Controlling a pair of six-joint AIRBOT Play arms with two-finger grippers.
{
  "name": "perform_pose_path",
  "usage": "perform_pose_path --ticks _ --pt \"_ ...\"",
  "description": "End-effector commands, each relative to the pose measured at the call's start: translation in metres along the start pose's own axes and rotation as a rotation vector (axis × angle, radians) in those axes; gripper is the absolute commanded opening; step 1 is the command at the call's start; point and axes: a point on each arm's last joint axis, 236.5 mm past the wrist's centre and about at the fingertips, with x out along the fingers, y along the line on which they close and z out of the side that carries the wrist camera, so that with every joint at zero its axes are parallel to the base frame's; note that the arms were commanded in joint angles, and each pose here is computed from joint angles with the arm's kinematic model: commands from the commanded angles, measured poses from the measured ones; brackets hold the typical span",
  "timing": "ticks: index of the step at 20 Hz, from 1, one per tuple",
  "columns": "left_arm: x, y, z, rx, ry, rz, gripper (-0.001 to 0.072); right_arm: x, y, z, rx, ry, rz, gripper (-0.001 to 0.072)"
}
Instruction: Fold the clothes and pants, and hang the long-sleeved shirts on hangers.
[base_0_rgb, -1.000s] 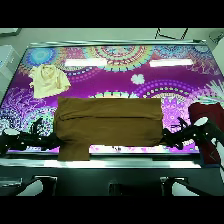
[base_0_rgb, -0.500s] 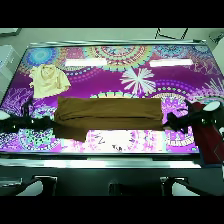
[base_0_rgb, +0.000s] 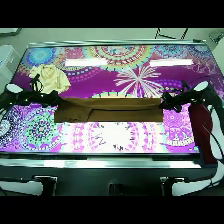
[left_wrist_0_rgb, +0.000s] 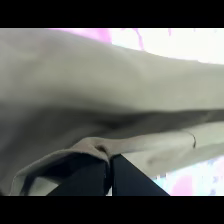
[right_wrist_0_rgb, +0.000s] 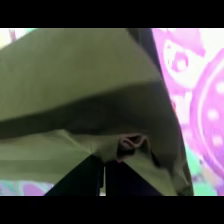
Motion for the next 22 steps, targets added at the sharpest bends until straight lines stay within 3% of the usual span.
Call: perform_pose_path --ticks 1,3,4,5,6,7,8,10,15,18,19,21,22 --pt "0.027 0.016 0.013 -0.060 0.022 0.006 0.0023 0.023 -0.003 0.020 0.059 -0.019 0.022 0.0034" --pt "0.035 0.019 0.011 -0.069 0.033 0.009 0.0025 0.028 -0.004 0.017 0.069 0.003 0.026 0.0035" --pt "0.038 0.017 0.010 -0.072 0.037 0.003 0.0069 0.027 -0.002 0.016 0.070 0.007 0.034 0.0039" --pt "0.037 0.015 0.011 -0.074 0.032 -0.006 0.0262 0.022 0.002 0.016 0.068 0.017 0.050 0.0121" --pt "0.033 0.012 0.013 -0.068 0.033 -0.012 0.0517 0.013 0.005 0.015 0.042 0.037 0.065 0.0326" --pt "0.025 0.010 0.015 -0.058 0.043 -0.019 0.0617 -0.001 -0.001 0.015 -0.008 0.055 0.065 0.0600" --pt "0.015 0.010 0.018 -0.055 0.051 -0.030 0.0617 -0.013 -0.014 0.017 -0.014 0.064 0.047 0.0713" --pt "-0.008 0.004 0.020 -0.043 0.078 -0.054 0.0613 -0.022 -0.043 0.016 0.051 0.082 0.041 0.0716" --pt "-0.041 -0.027 0.024 0.034 0.047 -0.070 0.0602 0.018 -0.038 -0.003 0.046 0.186 0.138 0.0711" --pt "-0.045 -0.056 0.022 0.096 0.026 -0.078 0.0592 0.041 -0.018 0.006 0.017 0.142 0.147 0.0672" --pt "-0.042 -0.065 0.020 0.116 0.028 -0.082 0.0591 0.045 -0.010 0.010 0.008 0.120 0.153 0.0570" --pt "-0.026 -0.084 0.012 0.156 0.047 -0.091 0.0590 0.047 0.010 0.005 0.003 0.134 0.196 0.0090" --pt "-0.015 -0.095 0.008 0.175 0.051 -0.095 0.0587 0.040 0.021 0.001 -0.012 0.151 0.233 0.0035"
